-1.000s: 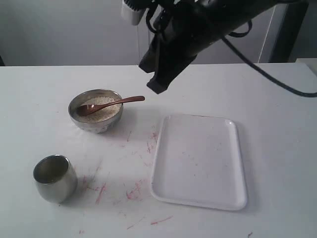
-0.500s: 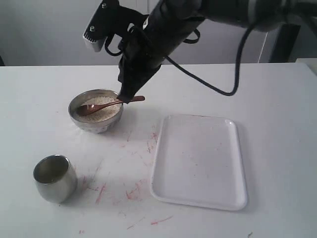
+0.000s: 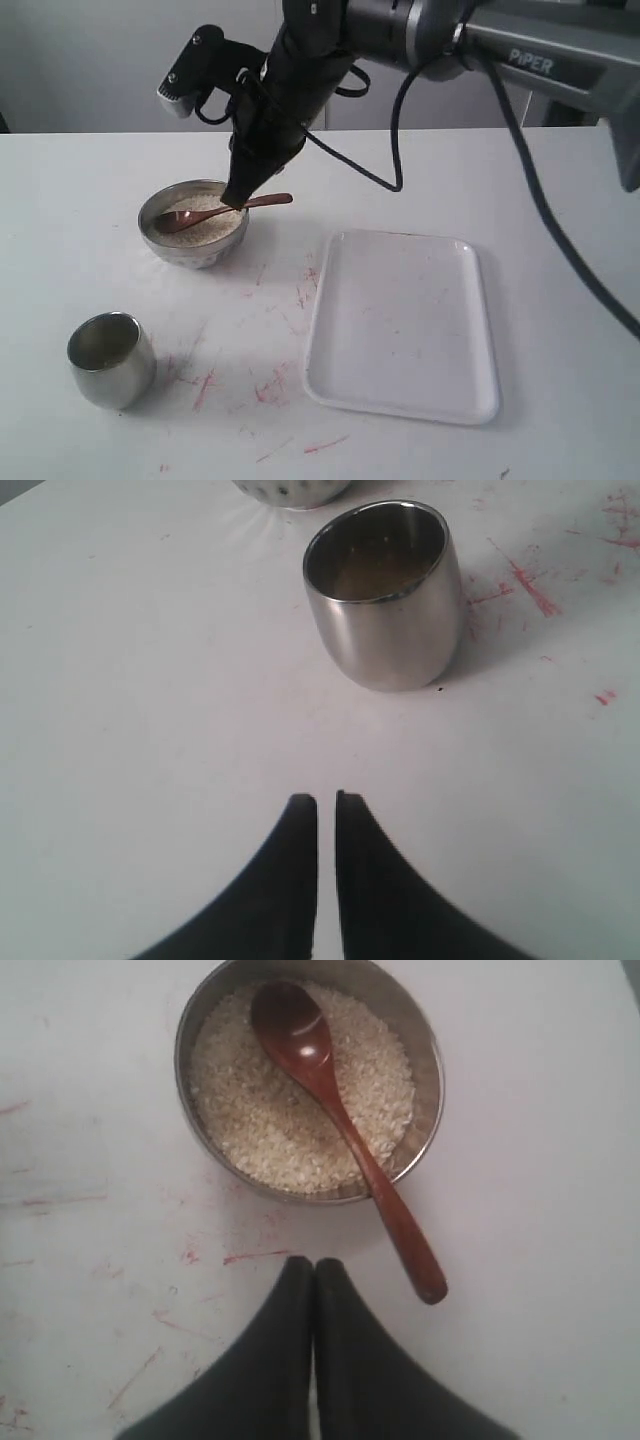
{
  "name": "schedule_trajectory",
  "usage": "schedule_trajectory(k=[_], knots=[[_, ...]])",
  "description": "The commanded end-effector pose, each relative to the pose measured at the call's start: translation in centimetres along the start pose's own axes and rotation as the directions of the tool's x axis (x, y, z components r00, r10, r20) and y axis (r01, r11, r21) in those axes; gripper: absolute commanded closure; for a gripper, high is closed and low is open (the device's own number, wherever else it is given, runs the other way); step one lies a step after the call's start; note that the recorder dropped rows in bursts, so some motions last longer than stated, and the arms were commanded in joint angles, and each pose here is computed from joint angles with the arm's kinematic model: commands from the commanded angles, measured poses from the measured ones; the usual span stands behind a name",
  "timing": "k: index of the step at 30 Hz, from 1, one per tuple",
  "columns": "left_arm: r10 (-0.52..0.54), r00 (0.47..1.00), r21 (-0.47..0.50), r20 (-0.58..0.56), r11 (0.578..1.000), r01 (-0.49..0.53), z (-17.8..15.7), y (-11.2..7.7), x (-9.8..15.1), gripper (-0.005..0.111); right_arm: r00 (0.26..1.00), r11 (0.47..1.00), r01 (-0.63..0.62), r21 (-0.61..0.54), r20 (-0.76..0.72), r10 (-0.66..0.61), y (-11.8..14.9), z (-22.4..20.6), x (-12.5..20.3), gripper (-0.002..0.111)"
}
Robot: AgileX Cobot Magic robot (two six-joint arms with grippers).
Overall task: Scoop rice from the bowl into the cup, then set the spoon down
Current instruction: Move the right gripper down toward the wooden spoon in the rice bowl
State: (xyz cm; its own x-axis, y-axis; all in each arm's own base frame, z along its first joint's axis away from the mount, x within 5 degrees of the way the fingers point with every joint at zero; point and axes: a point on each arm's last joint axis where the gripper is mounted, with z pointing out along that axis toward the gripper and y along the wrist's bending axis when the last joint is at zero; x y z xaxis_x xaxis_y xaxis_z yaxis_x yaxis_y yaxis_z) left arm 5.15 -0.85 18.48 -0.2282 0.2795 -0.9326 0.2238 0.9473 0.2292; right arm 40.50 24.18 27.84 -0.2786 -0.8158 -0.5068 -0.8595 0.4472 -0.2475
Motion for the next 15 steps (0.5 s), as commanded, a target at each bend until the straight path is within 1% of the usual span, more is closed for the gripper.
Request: schedule_trajectory(k=[1,4,6,9,15], knots=[[-0.005,0.999,0.011,-0.038,1.0,0.005,0.1,-0.1,0.6,0.092,0.992,0.996,-0.087,-0.012,-0.091,0.085,0.1,2.2,1.1,0.108],[-0.005,0.999,0.011,-0.038,1.0,0.005,0.1,-0.1,0.6,0.092,0.967,0.974,-0.226,-0.002,-0.12,0.224,0.2,3.0,1.5,0.108],[-0.005,0.999,0.011,-0.038,1.0,0.005,0.1,-0.1,0.6,0.092,0.953,0.961,-0.278,-0.003,-0.128,0.275,0.2,2.8,1.5,0.108],[-0.005,0.999,0.011,-0.038,1.0,0.005,0.1,-0.1,0.6,0.092,0.946,0.953,-0.301,-0.021,-0.129,0.296,0.4,2.2,1.4,0.108],[-0.005,0.999,0.011,-0.038,1.0,0.005,0.1,-0.1,0.6,0.092,0.944,0.948,-0.318,-0.016,-0.1,0.315,0.4,0.4,0.8,0.108]])
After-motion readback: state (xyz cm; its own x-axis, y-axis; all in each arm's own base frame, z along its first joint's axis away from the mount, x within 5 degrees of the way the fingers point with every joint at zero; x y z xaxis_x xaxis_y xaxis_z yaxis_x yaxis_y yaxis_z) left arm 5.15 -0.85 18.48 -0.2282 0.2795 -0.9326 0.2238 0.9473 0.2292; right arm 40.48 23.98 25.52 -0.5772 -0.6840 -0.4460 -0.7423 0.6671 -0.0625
